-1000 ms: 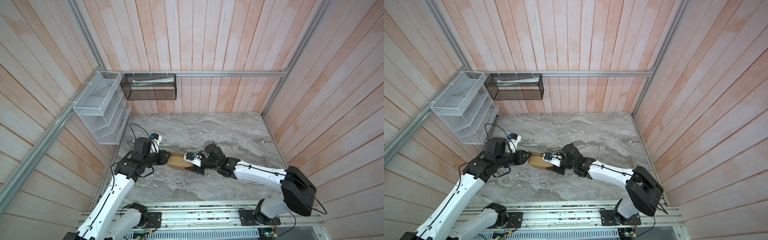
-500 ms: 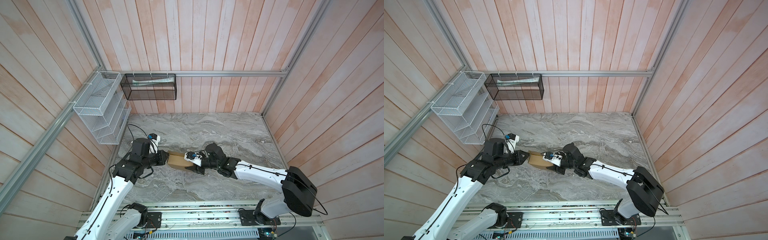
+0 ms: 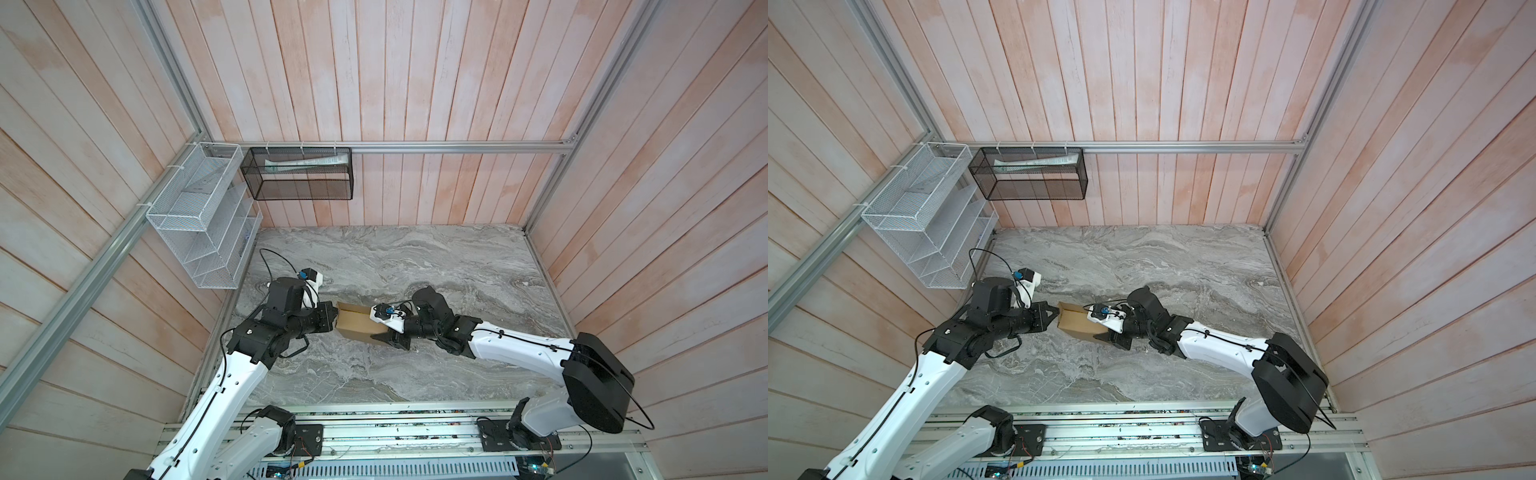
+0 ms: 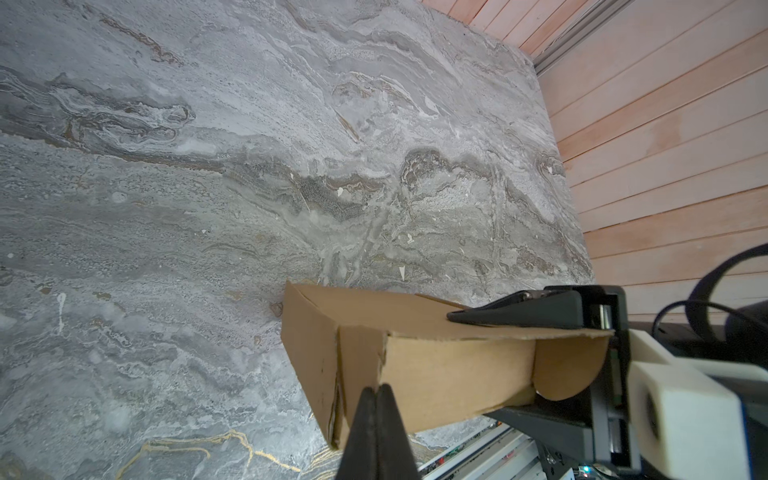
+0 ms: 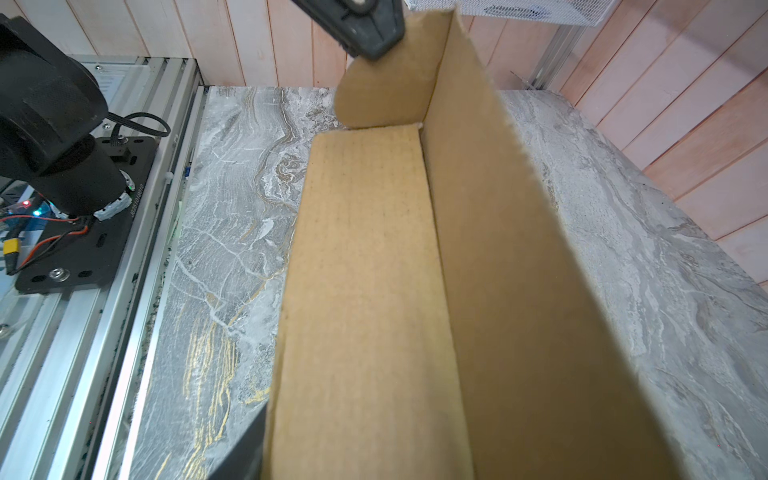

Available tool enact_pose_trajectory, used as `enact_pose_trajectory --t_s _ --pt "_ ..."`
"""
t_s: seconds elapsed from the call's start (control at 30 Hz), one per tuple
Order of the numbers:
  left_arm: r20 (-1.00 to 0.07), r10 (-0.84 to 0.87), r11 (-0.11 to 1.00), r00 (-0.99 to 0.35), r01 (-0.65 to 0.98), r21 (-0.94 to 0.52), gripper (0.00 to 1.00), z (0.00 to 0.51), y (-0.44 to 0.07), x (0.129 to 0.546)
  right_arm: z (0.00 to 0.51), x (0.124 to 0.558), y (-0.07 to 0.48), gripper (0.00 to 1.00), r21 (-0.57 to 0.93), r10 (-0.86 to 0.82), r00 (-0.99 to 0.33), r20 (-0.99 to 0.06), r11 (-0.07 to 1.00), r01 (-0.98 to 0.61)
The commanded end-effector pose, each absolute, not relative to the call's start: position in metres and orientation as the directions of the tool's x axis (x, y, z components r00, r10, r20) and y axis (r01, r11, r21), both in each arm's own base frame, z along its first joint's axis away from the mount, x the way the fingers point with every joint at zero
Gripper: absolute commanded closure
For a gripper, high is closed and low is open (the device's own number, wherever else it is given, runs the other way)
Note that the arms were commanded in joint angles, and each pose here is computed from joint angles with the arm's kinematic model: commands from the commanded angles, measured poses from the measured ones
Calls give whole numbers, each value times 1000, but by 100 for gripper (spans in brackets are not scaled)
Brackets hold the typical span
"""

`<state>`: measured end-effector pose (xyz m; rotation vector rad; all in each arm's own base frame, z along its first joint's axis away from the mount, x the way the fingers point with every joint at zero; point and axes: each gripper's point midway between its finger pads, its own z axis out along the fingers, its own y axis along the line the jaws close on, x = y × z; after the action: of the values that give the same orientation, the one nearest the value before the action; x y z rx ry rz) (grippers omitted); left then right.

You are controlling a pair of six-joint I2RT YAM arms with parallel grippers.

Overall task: Fold the paper box
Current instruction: 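Hold the box with both grippers and lower it toward the table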

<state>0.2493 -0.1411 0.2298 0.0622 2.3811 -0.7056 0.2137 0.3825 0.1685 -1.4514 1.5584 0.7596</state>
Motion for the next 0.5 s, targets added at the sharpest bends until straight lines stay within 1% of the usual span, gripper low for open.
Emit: enact_pose_trajectory --t_s 0.0,0.47 --pt "-604 -127 855 -786 222 -469 100 230 -144 251 185 214 382 74 -107 -410 40 -911 142 -984" --pt "-649 -105 881 -754 232 -413 100 216 -148 262 194 216 370 74 -49 -365 7 -931 107 -993"
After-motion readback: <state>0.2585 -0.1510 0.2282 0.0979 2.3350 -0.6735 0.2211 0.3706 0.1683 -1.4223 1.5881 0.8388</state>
